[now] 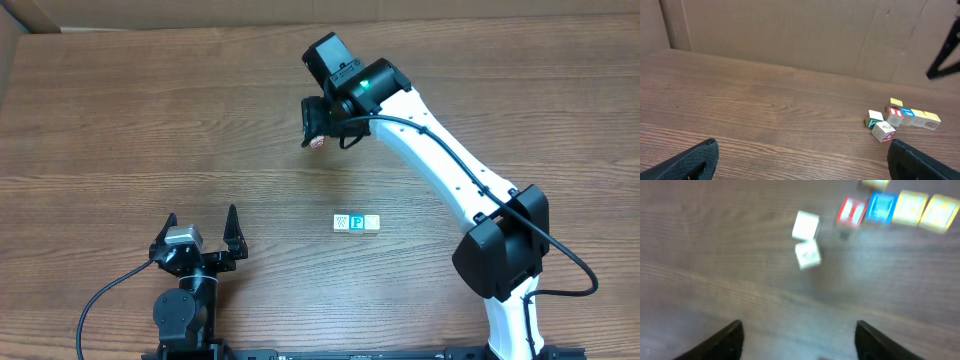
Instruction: Flip 5 blocks
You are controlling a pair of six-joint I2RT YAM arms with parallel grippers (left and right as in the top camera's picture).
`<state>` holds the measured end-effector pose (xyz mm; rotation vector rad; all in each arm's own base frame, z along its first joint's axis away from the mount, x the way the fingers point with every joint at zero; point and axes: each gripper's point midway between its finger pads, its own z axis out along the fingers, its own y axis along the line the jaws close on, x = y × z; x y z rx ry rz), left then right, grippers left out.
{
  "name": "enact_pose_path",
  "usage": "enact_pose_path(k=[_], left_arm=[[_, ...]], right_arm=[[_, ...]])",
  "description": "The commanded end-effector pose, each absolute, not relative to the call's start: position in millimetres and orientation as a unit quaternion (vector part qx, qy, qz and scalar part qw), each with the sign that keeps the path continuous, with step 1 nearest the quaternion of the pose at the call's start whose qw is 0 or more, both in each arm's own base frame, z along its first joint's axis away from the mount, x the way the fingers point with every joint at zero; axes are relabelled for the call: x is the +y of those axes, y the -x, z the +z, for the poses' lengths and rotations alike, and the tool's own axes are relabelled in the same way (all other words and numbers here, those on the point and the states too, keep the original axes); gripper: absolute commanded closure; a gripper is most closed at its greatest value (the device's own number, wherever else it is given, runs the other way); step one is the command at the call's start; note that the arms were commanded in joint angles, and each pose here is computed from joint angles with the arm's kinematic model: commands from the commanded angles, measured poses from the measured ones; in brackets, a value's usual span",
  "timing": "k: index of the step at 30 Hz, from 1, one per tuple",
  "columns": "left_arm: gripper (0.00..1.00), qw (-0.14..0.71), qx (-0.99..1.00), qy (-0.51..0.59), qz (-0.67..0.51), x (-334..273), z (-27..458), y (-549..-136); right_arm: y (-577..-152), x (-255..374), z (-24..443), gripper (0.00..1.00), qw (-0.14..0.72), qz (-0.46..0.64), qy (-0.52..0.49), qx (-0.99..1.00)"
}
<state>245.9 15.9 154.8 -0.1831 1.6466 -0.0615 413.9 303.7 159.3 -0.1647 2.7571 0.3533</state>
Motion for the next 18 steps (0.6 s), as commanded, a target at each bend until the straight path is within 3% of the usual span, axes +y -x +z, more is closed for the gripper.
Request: enact_pose_path(k=[1, 10, 18], left_arm=[[0.00, 0.679, 0.730, 0.068, -0.028, 12, 156, -246], [0.00, 0.679, 0.730, 0.068, -0.028, 12, 156, -246], [0.00, 0.679, 0.730, 0.068, -0.028, 12, 156, -246]], right_arm=[[-435, 300, 179, 0.24, 0.235, 0.113, 0.072, 0.963], [-446, 305, 177, 0.24, 0.252, 0.118, 0.087, 0.956], [-461, 315, 134, 0.24, 0.242, 0.101, 0.121, 0.957]])
